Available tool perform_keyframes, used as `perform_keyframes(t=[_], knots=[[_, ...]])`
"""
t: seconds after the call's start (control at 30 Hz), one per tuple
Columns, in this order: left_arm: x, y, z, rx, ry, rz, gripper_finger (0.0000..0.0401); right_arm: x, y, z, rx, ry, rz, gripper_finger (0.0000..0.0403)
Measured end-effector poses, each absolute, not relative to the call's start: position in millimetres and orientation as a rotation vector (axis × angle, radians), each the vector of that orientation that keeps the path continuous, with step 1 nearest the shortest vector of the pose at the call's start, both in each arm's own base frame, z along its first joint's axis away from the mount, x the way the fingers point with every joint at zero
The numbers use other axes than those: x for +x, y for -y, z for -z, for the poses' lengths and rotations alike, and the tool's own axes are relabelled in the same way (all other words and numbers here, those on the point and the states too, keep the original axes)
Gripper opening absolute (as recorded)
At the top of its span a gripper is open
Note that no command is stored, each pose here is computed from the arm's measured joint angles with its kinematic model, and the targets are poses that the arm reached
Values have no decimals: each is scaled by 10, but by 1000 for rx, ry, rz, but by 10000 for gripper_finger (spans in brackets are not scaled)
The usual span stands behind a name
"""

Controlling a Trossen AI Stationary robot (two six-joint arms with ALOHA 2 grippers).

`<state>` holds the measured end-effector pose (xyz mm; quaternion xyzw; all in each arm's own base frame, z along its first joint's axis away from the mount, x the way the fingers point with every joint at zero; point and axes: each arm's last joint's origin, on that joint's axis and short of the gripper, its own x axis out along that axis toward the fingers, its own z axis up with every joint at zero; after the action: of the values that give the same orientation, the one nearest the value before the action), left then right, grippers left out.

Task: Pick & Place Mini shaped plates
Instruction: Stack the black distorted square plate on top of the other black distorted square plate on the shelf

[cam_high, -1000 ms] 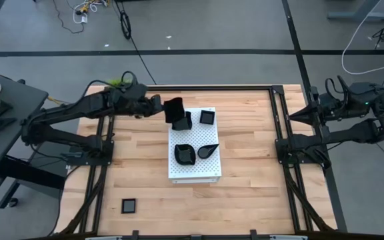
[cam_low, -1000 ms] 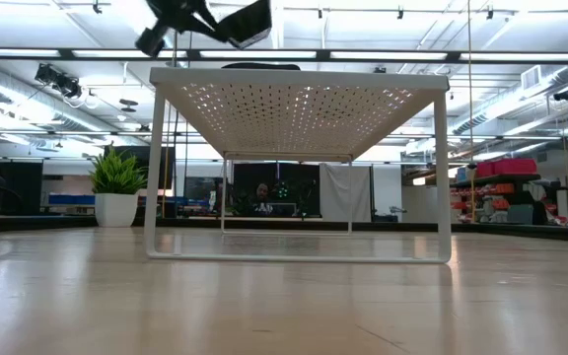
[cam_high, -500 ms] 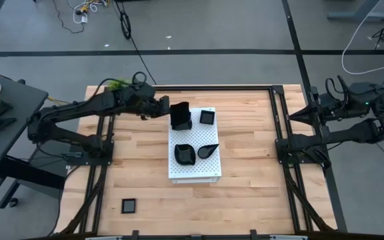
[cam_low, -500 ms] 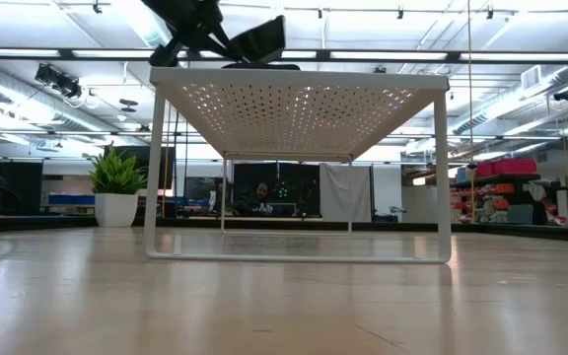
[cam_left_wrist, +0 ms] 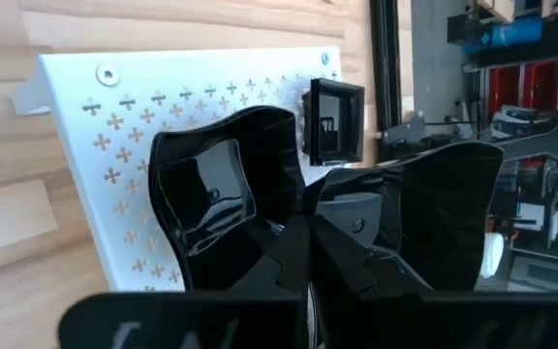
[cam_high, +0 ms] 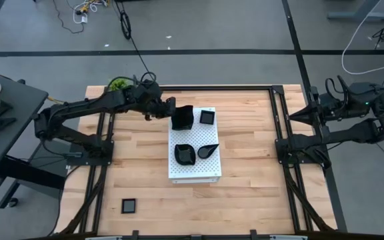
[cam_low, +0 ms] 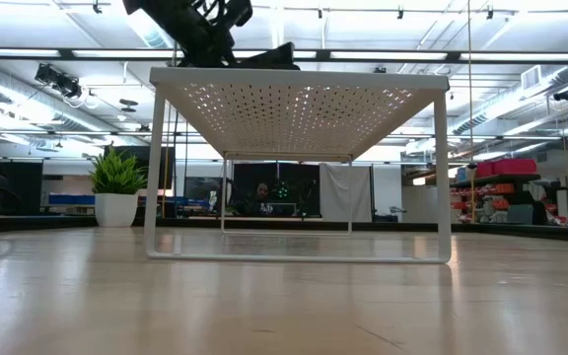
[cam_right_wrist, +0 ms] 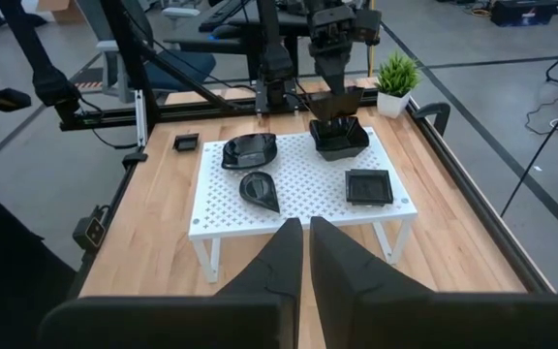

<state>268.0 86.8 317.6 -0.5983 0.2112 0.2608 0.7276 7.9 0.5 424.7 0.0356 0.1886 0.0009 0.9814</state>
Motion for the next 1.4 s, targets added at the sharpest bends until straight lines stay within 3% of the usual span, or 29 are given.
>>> perform_keyframes(t=[1.4], knots=[[2668, -916, -3172, -1319, -461, -581, 3, 79, -5, -4247, 72, -380, -2, 29]])
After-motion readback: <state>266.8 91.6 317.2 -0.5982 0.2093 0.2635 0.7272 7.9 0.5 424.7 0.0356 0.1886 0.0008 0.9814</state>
